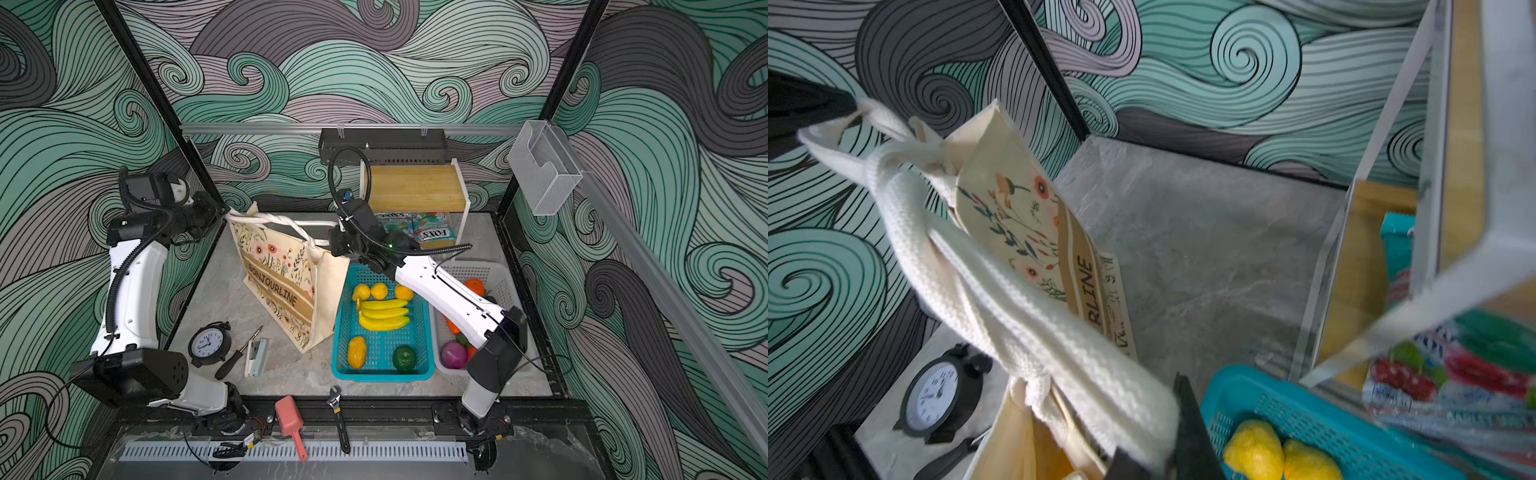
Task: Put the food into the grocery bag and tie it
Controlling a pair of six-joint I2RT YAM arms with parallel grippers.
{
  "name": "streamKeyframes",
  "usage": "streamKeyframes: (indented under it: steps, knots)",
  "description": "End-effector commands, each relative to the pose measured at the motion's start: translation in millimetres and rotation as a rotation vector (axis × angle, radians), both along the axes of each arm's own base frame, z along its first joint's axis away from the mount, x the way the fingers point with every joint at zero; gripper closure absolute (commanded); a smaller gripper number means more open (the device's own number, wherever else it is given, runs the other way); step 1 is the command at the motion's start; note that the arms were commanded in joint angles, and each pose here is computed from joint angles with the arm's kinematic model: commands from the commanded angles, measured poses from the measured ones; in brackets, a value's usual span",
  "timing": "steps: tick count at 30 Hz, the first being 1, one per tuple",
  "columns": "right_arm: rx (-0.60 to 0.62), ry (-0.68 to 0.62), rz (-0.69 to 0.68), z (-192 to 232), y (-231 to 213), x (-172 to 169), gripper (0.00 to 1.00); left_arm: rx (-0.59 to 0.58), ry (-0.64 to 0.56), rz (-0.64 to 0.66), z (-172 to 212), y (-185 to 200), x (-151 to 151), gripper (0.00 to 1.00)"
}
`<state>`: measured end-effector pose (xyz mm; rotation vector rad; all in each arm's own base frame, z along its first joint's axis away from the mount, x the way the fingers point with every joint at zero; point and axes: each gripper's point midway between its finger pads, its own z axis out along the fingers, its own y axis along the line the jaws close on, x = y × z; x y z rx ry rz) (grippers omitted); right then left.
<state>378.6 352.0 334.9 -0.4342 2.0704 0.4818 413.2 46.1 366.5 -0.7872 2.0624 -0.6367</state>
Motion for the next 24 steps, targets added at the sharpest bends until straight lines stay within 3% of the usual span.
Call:
streamKeyframes:
  steps: [1, 8, 18, 24]
  knots:
    - [-0.17, -0.101, -0.21, 16.3, -56.1, 41.7, 1.0, 0.151, -0.183, 0.257, 59.0, 78.7, 0.8, 1.0]
    - [-0.209, -0.118, -0.116, -3.0, -8.2, 81.2, 1.0, 0.071, -0.164, 0.316, 24.9, 83.4, -1.8, 1.0]
    - [-0.392, -0.126, -0.302, -29.5, -37.4, 124.0, 1.0, 0.146, -0.132, 0.525, 33.6, 120.1, -41.7, 1.0]
    - [-0.433, -0.136, -0.336, -33.3, -51.6, 139.7, 1.0, 0.119, -0.146, 0.522, 34.5, 122.0, -44.5, 1.0]
